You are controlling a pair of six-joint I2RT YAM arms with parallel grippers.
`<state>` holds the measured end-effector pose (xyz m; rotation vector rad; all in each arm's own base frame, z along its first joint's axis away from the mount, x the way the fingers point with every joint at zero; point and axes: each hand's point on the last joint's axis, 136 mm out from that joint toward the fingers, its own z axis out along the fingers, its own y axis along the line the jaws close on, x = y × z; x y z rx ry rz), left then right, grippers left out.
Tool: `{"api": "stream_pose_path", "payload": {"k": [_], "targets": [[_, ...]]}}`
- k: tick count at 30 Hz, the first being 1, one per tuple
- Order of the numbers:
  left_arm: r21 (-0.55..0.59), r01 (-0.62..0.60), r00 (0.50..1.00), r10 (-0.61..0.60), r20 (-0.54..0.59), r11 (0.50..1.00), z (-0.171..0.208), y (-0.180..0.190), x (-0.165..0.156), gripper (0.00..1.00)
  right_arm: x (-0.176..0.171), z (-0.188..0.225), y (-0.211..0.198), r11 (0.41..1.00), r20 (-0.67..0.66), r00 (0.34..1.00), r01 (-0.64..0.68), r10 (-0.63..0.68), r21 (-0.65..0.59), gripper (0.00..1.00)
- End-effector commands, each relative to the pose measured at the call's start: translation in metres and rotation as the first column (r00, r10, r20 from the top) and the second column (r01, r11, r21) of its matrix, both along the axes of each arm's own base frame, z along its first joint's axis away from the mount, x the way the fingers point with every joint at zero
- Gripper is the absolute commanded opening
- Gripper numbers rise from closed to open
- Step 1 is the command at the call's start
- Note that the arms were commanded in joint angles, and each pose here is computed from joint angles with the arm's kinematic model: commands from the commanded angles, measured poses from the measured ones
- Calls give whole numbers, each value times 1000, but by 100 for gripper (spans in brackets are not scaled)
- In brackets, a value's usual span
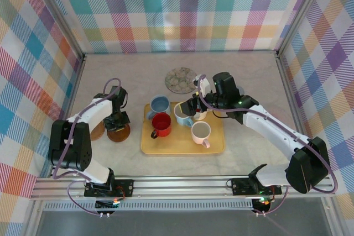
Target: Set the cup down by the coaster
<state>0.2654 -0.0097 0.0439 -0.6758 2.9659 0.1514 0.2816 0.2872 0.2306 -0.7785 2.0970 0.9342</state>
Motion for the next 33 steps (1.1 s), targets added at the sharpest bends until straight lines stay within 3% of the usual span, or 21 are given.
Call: {"api": "stream_pose_path", "payload": {"k": [1,9,16,33], "targets": [[27,-52,999,52,-16,998,-8,11,-2,0,3,-3,4,1000,18,1000,0,0,4,99],[18,-69,993,70,-91,997,-31,14,-10,0,11,-3,2,999,36,999,41,-40,-1,99],[0,-52,994,52,-101,999,-43,10,1,0,15,-2,-1,997,49,996,73,-73,-2,99],[-94,82,997,-83,2,992,-44,-11,84,0,22,-6,-8,991,53,991,126,-125,-32,99]]}}
